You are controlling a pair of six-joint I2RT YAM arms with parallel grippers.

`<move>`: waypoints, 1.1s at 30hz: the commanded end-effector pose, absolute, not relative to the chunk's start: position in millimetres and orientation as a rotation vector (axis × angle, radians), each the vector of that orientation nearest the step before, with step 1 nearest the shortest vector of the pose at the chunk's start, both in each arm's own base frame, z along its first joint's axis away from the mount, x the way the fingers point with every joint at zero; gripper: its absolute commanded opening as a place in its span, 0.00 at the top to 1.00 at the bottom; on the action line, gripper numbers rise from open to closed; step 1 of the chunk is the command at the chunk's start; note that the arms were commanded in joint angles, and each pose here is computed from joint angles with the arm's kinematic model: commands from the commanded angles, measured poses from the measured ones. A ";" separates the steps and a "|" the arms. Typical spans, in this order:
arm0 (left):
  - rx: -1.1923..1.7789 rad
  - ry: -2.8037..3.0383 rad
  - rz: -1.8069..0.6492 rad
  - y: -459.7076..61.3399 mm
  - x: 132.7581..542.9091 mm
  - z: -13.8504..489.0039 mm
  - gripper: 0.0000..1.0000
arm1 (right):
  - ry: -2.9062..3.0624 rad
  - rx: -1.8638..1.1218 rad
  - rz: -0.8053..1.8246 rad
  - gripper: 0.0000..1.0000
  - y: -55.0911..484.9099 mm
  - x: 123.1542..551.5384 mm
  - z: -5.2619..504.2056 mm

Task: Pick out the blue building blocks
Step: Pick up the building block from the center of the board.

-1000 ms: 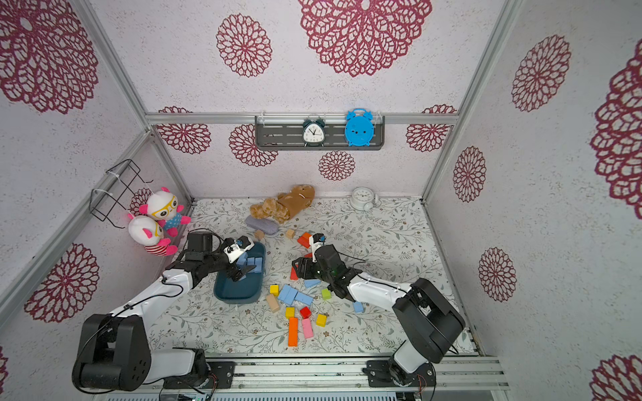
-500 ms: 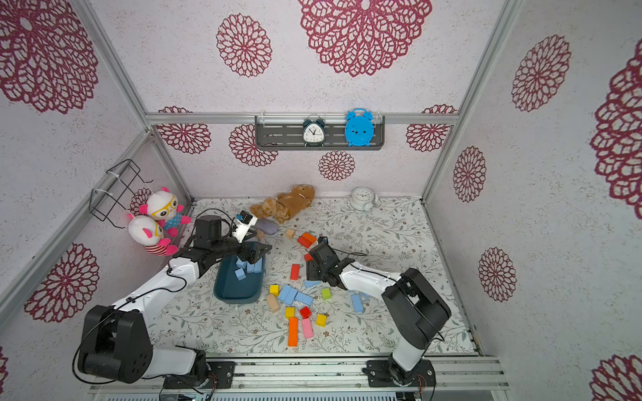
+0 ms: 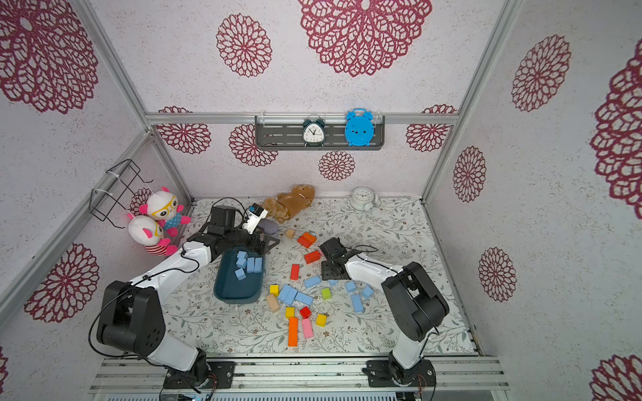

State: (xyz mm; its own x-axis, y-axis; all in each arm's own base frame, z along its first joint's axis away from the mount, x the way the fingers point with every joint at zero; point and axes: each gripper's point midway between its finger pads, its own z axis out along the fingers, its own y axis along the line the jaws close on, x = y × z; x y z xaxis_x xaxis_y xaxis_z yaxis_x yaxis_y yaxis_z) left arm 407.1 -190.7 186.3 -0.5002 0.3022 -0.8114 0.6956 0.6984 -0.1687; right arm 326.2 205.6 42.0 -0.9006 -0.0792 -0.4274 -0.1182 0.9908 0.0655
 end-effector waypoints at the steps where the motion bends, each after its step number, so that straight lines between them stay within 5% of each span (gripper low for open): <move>1: 0.776 2.132 -0.606 -192.1 412.5 183.8 0.03 | 2.740 -0.172 0.116 0.35 206.9 326.0 41.8; 13: 0.731 2.293 -0.529 -176.5 442.6 169.5 0.03 | 2.875 -0.320 0.049 0.77 201.5 306.7 42.7; 18: 0.779 2.351 -0.608 -189.3 447.0 153.0 0.03 | 2.855 -0.307 0.109 0.81 204.3 304.7 77.7; 23: 0.774 2.299 -0.809 -213.4 434.3 154.3 0.04 | 2.654 -0.112 0.478 0.81 229.6 306.9 115.6; 33: 1.039 1.780 -1.015 -244.9 372.3 239.5 0.07 | 2.058 0.165 1.105 0.81 256.0 316.9 209.6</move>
State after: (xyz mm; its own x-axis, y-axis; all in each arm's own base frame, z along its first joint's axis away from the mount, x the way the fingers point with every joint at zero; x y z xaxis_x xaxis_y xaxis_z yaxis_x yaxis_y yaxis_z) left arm 388.5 -225.8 185.0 -0.5417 0.3004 -0.7851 0.7925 0.4939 -0.3578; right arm 303.3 238.6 151.8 -0.7796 0.2662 -0.5669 -0.1587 0.7917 0.5899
